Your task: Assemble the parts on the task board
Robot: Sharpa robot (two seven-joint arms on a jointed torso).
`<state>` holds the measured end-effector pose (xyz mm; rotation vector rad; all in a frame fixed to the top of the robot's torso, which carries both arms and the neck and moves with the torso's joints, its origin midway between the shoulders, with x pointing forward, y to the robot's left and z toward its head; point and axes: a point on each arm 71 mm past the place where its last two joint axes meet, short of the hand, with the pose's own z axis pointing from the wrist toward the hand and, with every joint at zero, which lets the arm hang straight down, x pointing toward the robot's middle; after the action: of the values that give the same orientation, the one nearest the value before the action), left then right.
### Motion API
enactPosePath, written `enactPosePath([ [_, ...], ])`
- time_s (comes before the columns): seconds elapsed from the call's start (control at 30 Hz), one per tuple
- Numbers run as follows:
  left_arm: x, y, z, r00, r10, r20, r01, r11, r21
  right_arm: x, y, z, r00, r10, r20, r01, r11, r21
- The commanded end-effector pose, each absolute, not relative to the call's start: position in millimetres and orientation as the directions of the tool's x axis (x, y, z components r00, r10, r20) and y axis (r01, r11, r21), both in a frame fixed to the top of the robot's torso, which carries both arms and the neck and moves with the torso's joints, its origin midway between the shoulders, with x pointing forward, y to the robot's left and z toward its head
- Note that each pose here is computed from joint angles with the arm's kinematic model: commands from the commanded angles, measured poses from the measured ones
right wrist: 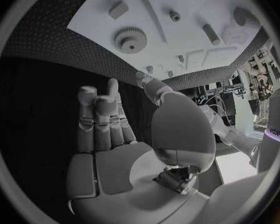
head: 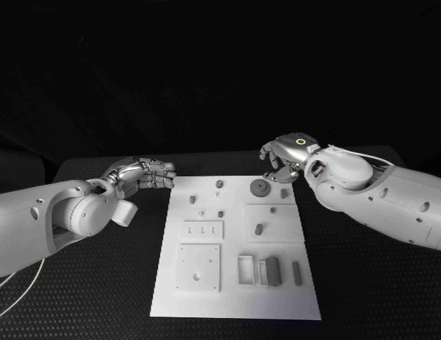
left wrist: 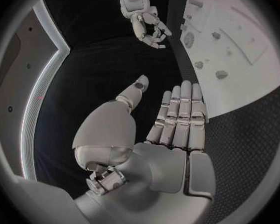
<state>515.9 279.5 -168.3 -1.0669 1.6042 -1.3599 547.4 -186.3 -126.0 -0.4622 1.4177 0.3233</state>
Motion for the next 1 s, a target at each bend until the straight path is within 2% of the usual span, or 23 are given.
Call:
enactPosePath([
  [0.03,516.2,278.6,-166.9,-0.365,-0.931,-0.026,-0.110,0.071,-0.991,548.1,-188.1,-135.1,0.053,-0.105,-0.993,-0.482,0.868,-0.118],
  [0.5,517.7,276.2,-167.5,-0.373,-0.928,-0.025,-0.111,0.071,-0.991,557.5,-187.1,-159.8,0.020,-0.131,-0.991,-0.474,0.872,-0.125],
  [1.0,518.0,275.4,-167.8,-0.375,-0.927,-0.024,-0.112,0.071,-0.991,560.3,-182.5,-175.5,-0.022,-0.138,-0.990,-0.485,0.867,-0.110],
])
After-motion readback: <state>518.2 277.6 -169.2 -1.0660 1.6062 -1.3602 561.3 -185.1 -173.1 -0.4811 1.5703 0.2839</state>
